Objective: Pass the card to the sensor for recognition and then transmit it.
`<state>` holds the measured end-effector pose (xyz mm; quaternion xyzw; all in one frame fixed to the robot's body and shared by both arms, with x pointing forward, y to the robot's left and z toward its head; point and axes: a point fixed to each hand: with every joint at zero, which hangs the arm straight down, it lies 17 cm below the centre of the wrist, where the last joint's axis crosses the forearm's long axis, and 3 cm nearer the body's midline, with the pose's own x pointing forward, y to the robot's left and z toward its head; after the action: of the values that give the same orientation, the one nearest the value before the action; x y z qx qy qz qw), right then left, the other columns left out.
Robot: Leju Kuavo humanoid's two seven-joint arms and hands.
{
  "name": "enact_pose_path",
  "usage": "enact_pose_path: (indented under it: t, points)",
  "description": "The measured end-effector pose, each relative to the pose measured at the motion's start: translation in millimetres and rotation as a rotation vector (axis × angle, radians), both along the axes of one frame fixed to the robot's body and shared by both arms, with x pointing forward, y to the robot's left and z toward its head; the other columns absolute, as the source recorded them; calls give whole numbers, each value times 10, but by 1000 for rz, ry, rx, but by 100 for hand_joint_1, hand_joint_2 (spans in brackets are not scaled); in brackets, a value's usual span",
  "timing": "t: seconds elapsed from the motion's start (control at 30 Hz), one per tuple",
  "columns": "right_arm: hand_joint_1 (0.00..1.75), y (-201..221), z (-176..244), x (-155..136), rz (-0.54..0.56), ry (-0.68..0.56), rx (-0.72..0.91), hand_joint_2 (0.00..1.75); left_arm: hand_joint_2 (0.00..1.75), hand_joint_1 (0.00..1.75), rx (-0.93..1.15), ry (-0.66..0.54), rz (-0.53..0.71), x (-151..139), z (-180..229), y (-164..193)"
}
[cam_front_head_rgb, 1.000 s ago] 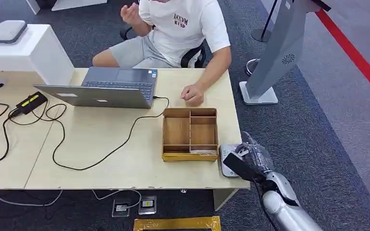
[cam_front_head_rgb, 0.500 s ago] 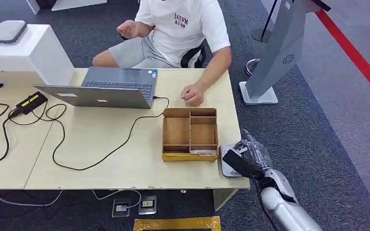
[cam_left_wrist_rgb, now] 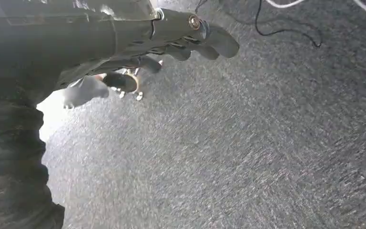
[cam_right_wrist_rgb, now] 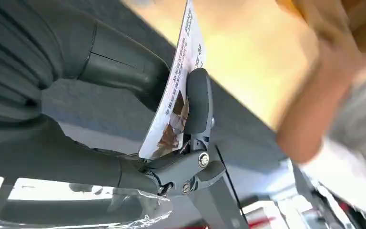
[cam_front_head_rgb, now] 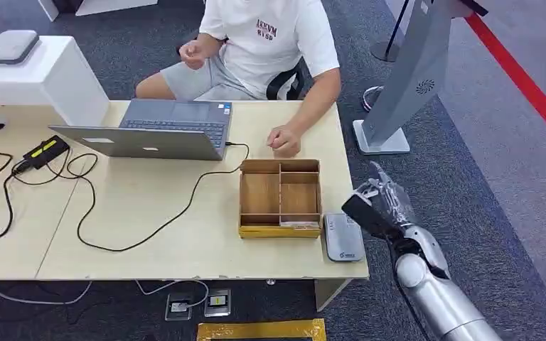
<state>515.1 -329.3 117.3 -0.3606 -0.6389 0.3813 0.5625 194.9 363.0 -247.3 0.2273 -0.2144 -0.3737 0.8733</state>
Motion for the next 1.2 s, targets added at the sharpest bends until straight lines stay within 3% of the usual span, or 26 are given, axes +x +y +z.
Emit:
enact_pose_path:
  t: [0.3, 0.63, 0.83, 1.2]
  points:
    - [175, -70, 1415, 495, 42, -275, -75, 175, 175, 0, -8, -19, -30, 235, 66, -72]
    - [175, 91, 2206, 793, 97, -419, -145, 175, 175, 0, -10, -21, -82, 409, 117, -151]
    - [175, 232, 2201, 1077, 98, -392, -182, 175, 175, 0, -10, -28, -106, 556, 169, -187]
    - [175, 410, 1562, 1261, 94, -220, -189, 175, 175, 0, 6, -33, -125, 537, 165, -195]
